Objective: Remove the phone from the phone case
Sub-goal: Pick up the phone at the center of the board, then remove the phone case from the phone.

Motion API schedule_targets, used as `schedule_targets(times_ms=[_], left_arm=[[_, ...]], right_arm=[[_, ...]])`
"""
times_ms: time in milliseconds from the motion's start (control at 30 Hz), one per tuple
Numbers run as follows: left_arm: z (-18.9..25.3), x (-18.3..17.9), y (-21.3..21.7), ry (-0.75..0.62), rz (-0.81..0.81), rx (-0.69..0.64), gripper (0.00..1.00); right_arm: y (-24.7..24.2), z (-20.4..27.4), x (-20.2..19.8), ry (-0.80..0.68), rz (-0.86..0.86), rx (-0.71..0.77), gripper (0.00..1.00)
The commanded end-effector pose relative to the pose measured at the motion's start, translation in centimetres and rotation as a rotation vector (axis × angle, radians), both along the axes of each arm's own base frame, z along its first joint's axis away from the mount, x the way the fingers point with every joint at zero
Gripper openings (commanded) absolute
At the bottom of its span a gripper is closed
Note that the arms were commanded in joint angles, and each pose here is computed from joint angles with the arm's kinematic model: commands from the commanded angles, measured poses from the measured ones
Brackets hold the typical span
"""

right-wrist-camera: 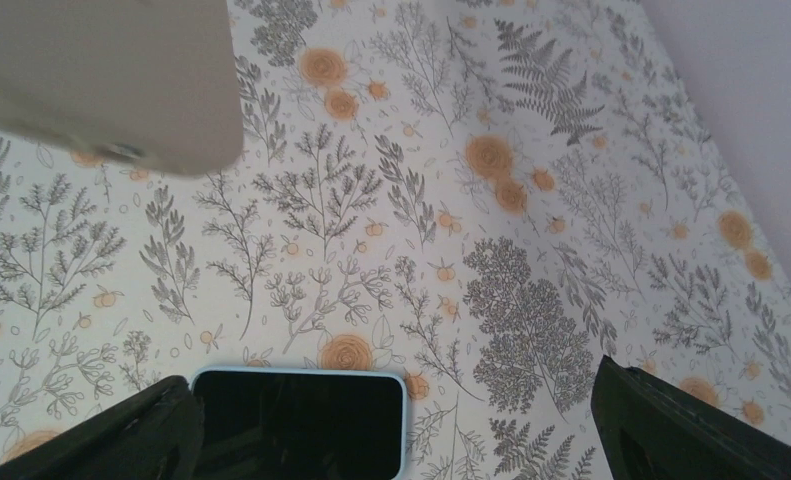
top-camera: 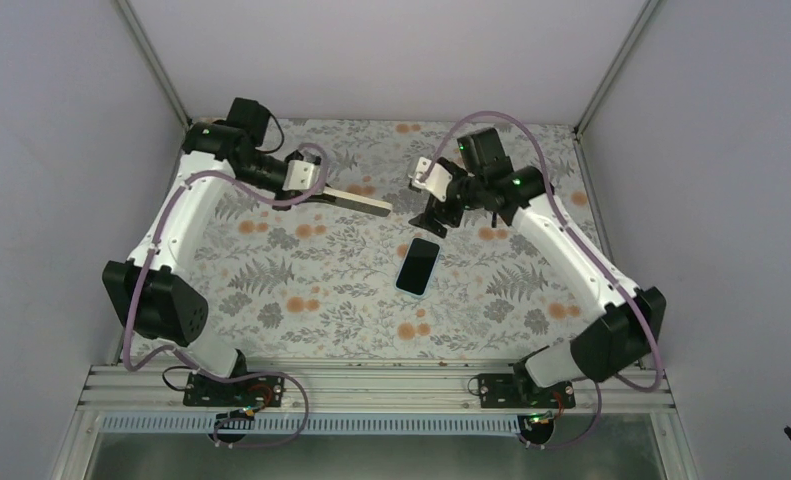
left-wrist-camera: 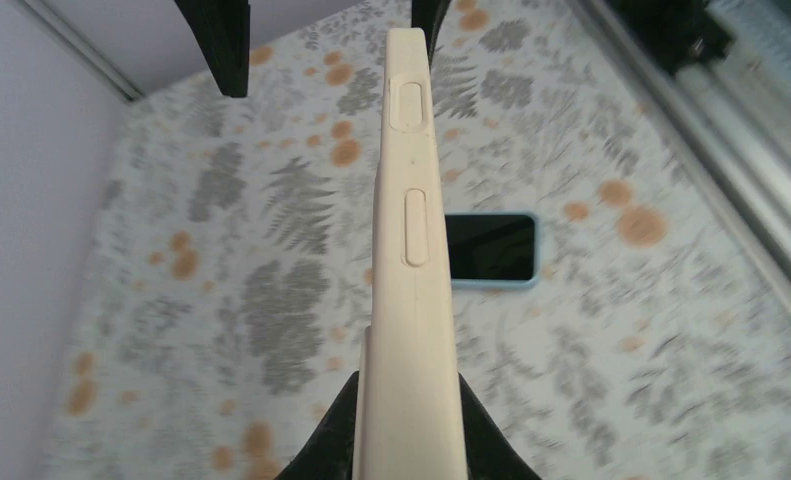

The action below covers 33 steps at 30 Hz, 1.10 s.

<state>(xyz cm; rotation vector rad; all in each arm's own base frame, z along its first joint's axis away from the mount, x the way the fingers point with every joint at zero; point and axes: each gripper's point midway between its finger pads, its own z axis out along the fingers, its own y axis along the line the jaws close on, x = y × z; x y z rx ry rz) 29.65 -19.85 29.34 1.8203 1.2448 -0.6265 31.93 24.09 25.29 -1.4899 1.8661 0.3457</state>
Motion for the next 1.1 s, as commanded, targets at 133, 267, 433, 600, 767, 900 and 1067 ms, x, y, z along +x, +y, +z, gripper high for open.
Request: schedule_targets(times_ms=[133, 267, 433, 600, 767, 900, 1067], left_arm=[[0.0, -2.2, -3.1, 0.392, 0.198, 0.104, 0.02], [-0.7, -3.1, -3.5, 0.407, 0.167, 0.112, 0.02], [-0.8, -3.0, -3.4, 0.408, 0.183, 0.128, 0.02], [-1.0, -3.0, -3.6, 0.429, 0.179, 0.118, 0.02], [-1.2, -2.5, -4.0, 0.445, 0.171, 0.110, 0.02], [-1.2, -1.9, -4.2, 0.450, 0.174, 0.110, 0.02], [-1.5, -1.4, -4.2, 0.449, 0.180, 0.118, 0.02]], right_arm=[[0.0, 0.8, -3.0, -0.078, 0.092, 0.081, 1.00], [-0.1, 0.2, -3.1, -0.081, 0.122, 0.057, 0.98], [-0.3, 1.5, -3.1, -0.023, 0.204, 0.161, 0.93], [-0.3, 2.5, -3.3, 0.071, 0.298, 0.262, 0.91], [1.1, 3.3, -3.2, 0.146, 0.364, 0.337, 0.87], [1.6, 3.3, -2.8, 0.182, 0.393, 0.362, 0.86], [1.8, 2.0, -2.4, 0.236, 0.403, 0.352, 0.84]])
